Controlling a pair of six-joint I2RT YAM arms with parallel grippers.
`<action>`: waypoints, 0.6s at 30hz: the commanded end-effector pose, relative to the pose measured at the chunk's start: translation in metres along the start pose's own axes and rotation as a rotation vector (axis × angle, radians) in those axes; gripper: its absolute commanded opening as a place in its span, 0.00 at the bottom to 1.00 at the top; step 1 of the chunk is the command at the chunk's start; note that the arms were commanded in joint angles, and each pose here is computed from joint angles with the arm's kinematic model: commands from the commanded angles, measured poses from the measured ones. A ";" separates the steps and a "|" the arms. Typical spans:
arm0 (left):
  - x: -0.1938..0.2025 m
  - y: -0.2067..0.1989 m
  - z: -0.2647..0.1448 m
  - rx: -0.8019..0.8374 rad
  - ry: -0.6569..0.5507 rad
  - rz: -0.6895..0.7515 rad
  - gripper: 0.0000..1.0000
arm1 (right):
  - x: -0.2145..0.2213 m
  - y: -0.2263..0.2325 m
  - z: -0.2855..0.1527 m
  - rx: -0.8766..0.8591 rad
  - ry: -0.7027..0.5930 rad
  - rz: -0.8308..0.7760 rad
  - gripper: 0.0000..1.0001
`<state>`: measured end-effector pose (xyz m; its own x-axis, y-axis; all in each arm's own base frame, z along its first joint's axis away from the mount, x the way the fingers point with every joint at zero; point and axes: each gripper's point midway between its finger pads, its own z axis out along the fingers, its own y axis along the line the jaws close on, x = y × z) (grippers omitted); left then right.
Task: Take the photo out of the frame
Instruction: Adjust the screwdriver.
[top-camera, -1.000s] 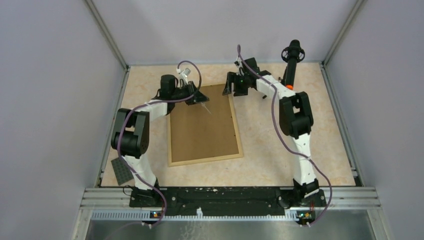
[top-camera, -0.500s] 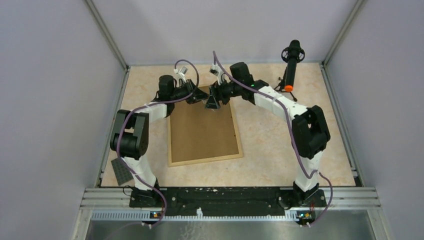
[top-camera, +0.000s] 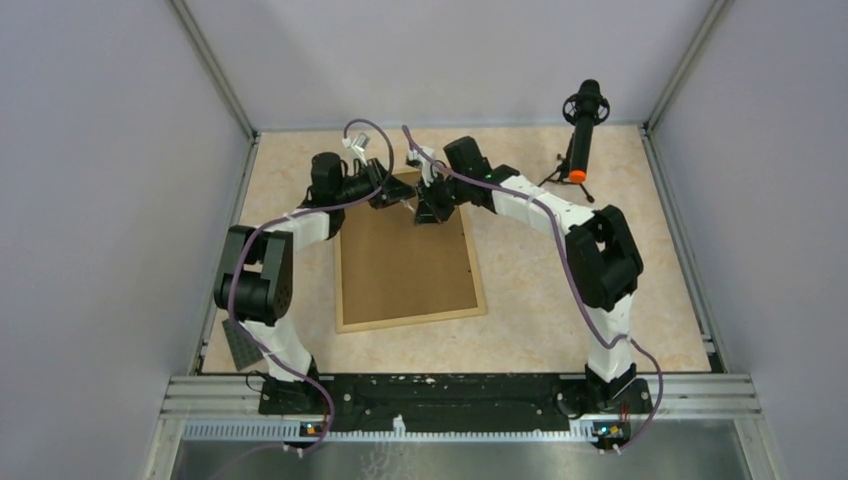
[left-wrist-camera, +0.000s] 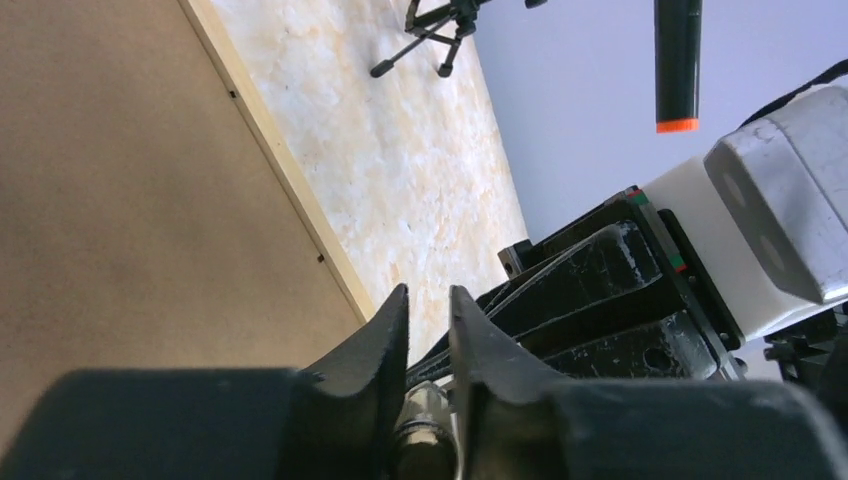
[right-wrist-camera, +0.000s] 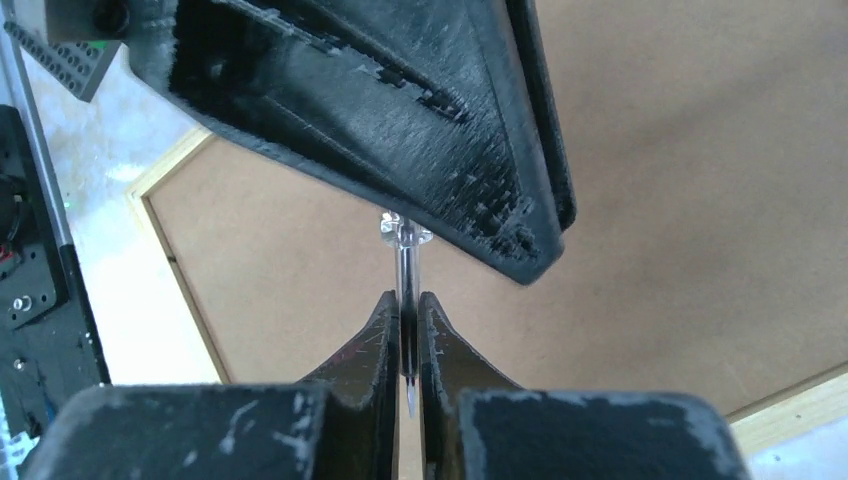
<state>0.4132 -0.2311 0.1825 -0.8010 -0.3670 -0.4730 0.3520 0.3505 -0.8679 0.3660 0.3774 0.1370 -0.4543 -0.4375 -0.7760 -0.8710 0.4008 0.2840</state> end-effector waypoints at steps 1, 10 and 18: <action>0.004 -0.040 -0.012 0.121 0.106 0.161 0.36 | -0.018 0.010 -0.021 -0.018 -0.021 -0.111 0.00; 0.051 -0.033 -0.037 0.215 0.414 0.288 0.62 | 0.013 0.039 -0.045 -0.198 0.080 -0.274 0.00; 0.068 -0.025 -0.037 0.226 0.461 0.231 0.55 | 0.014 0.048 -0.047 -0.254 0.090 -0.299 0.00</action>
<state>0.3445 -0.2306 0.1823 -0.7990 0.0943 -0.5939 0.5986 0.2189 -0.7706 0.3133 0.3463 0.1288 -0.2815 -0.6183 -0.7338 -0.9576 0.1324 0.2559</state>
